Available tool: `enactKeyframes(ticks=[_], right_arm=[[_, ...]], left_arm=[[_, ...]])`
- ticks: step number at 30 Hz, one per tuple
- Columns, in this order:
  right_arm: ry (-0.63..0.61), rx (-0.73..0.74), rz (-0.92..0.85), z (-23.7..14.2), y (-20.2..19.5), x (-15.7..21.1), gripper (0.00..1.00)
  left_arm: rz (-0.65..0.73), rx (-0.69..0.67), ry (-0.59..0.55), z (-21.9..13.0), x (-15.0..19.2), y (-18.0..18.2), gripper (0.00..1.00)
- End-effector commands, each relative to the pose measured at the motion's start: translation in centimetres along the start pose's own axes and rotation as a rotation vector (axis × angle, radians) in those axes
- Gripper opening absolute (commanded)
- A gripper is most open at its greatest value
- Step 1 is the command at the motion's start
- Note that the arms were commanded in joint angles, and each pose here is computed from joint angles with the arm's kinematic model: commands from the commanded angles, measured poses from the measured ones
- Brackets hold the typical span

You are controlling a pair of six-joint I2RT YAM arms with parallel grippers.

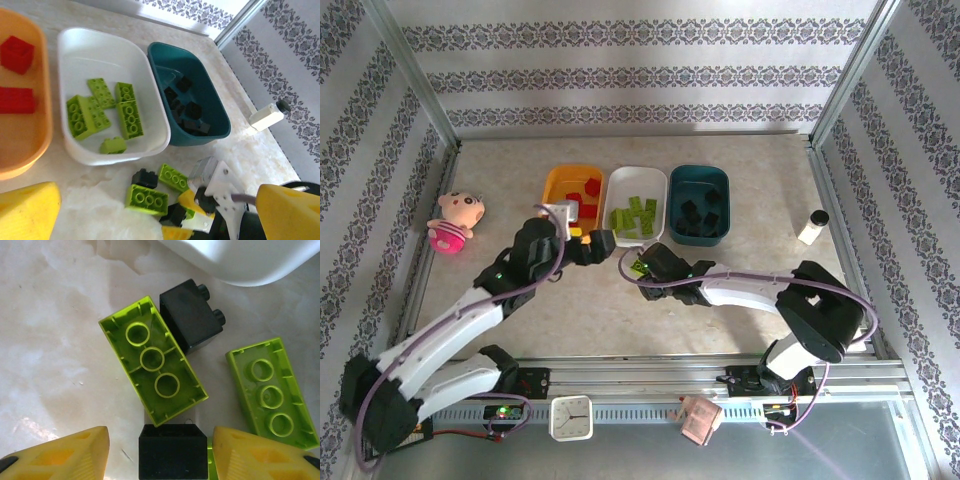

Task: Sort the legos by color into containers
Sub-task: Pick up the lego from the center of the table.

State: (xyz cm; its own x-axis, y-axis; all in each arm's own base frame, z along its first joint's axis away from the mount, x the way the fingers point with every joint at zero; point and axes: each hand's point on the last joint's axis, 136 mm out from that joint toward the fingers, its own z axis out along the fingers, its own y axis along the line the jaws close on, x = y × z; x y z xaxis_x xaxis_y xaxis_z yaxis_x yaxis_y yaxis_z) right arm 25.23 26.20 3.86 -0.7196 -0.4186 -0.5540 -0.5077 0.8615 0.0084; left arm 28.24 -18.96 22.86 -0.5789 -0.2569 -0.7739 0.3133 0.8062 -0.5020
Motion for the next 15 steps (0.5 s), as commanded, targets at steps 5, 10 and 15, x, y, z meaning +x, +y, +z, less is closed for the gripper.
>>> enactKeyframes(ticks=[5,10,15], right_arm=[[0.021,0.091,-0.06,0.7,-0.5,0.2,0.45],[-0.035,0.046,-0.041,-0.7,0.2,-0.7,0.29],[-0.174,-0.013,0.003,-4.9,0.5,-3.5,0.24]], left_arm=[[-0.039,-0.098,-0.033,-3.9,2.1,3.1,1.0],[-0.029,-0.143,-0.061,-5.2,2.5,4.3,1.0],[-0.018,-0.125,-0.039,-4.8,3.0,4.1,1.0]])
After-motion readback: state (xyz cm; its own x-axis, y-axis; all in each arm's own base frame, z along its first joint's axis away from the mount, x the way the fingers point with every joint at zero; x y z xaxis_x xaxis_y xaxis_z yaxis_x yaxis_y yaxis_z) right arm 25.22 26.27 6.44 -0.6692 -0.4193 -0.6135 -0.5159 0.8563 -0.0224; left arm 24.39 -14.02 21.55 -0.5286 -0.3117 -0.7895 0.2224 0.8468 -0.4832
